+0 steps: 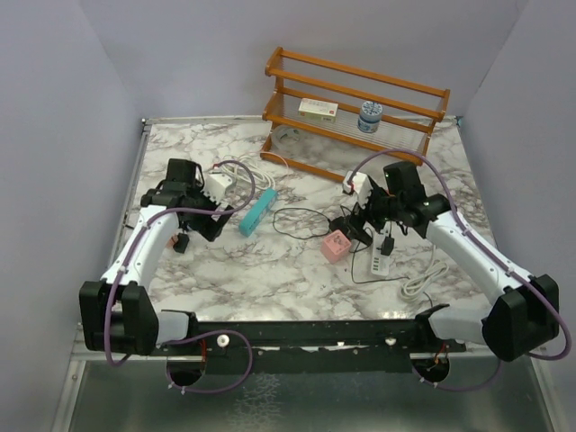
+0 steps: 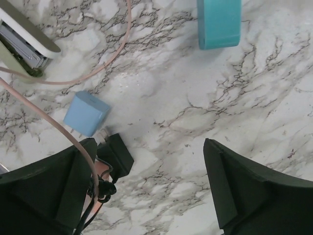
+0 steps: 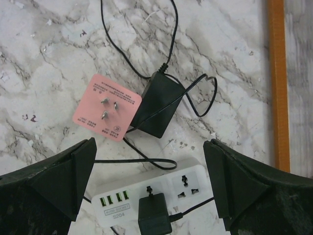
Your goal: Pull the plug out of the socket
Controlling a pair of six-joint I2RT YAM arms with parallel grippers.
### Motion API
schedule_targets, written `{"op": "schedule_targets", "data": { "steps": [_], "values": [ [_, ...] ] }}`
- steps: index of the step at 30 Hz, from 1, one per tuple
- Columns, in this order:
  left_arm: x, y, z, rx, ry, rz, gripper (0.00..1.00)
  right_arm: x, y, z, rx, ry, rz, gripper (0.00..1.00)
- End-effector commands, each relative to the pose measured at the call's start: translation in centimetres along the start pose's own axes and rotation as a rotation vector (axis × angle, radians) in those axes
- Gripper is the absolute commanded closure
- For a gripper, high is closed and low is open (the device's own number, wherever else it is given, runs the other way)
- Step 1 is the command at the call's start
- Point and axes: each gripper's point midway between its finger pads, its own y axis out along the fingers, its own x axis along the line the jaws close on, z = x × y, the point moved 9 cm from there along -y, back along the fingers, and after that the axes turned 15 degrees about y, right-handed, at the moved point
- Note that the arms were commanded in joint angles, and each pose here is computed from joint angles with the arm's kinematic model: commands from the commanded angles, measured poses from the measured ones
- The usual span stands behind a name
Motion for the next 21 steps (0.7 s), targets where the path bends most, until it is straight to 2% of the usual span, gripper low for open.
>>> {"op": "schedule_targets", "data": {
  "steps": [1,8,12,21],
  "values": [
    [0.3,-2.2,-2.5,-0.08,0.039,-0.025,0.01,0.2,0.3,1.9,0.104,-0.003,-0.031,0.0],
    [0.7,-5.8,-6.0,-0.309,0.056,-0.051,0.01,0.3,0.6,2.3,0.135,0.001,-0.062,0.0],
    [-0.1,-7.1,-8.2,-0.473,0.074,-0.002,0.01,-0.2,0.9,2.5,0.15,0.015,-0.01,0.01],
    [-5.2,-4.3,-14.2,-0.751,0.207,0.253,0.01,-2.1,2.7,2.3,0.178,0.16,0.149,0.03]
  ]
}}
